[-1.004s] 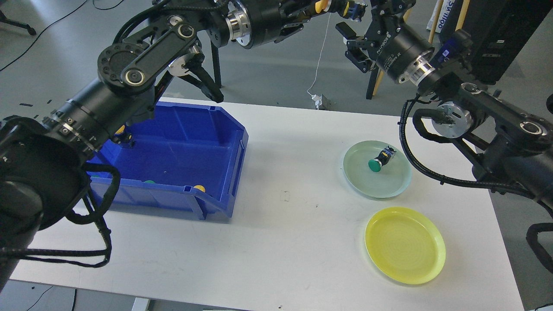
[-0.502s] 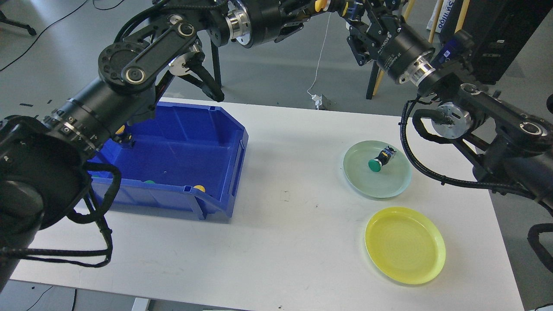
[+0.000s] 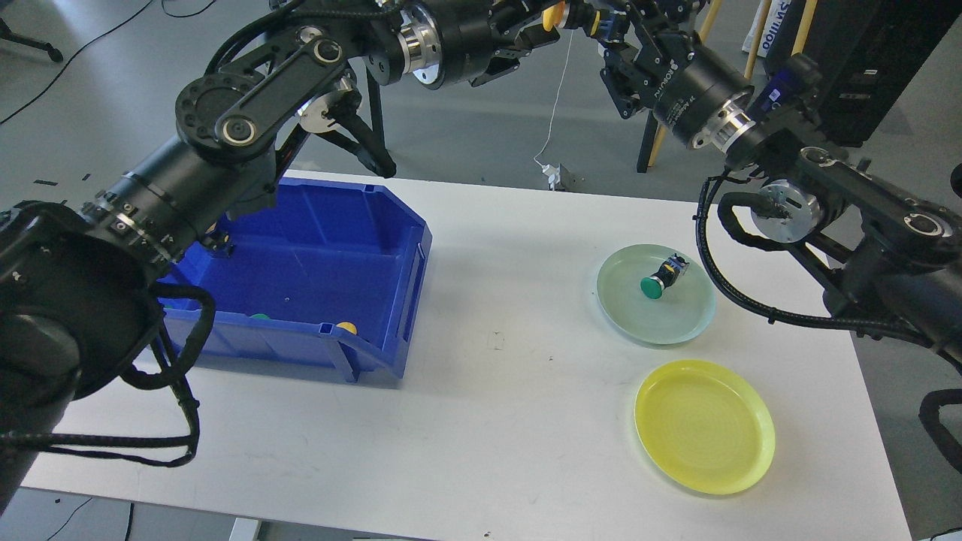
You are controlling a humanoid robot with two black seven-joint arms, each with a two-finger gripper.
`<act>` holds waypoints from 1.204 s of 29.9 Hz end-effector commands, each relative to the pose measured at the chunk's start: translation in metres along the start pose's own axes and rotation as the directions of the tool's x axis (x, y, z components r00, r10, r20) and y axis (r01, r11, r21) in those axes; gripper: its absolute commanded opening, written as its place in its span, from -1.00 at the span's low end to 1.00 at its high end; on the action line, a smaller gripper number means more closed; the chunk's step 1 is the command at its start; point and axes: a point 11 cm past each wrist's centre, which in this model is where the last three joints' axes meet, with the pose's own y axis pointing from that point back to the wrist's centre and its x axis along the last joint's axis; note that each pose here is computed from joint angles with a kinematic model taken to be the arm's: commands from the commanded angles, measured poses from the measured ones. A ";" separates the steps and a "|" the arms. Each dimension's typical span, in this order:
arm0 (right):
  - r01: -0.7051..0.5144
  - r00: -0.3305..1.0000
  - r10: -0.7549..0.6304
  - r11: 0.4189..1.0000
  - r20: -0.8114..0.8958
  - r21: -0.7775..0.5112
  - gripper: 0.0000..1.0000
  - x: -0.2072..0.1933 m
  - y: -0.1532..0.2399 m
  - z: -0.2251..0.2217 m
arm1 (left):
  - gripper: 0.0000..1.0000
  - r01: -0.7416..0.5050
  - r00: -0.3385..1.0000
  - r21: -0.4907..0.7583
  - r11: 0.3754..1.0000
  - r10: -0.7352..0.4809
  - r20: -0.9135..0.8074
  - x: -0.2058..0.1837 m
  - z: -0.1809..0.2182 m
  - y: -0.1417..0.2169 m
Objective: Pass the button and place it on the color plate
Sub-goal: 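Lift the yellow button and hand it from the left to the right gripper, then carry the button with the right gripper and release it on the yellow plate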
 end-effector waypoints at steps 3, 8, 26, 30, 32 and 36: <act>0.002 1.000 -0.002 1.000 -0.002 -0.008 -0.79 0.002 0.001 0.000 | 0.97 -0.006 1.000 0.015 1.000 0.006 -0.001 0.003 -0.004 0.002; -0.045 0.998 0.043 0.998 -0.055 -0.041 -0.78 0.032 0.020 -0.009 | 0.97 -0.065 0.998 0.058 0.996 0.066 -0.008 0.026 -0.019 0.017; -0.058 0.998 0.051 0.806 -0.029 -0.590 -0.72 0.080 0.275 0.086 | 0.97 -0.240 0.969 0.026 0.970 0.238 0.069 0.105 -0.002 0.087; -0.025 0.998 0.061 0.736 0.030 -0.677 -0.70 0.060 0.314 0.112 | 0.97 -0.239 0.969 0.023 0.971 0.237 0.068 0.104 -0.001 0.086; -0.015 0.996 0.069 0.703 0.047 -0.711 -0.69 0.054 0.329 0.124 | 0.97 -0.239 0.969 0.022 0.971 0.237 0.067 0.104 -0.001 0.086; -0.007 0.997 0.060 0.649 0.042 -0.761 -0.68 0.046 0.348 0.142 | 0.97 -0.241 0.969 0.017 0.970 0.240 0.064 0.105 0.000 0.087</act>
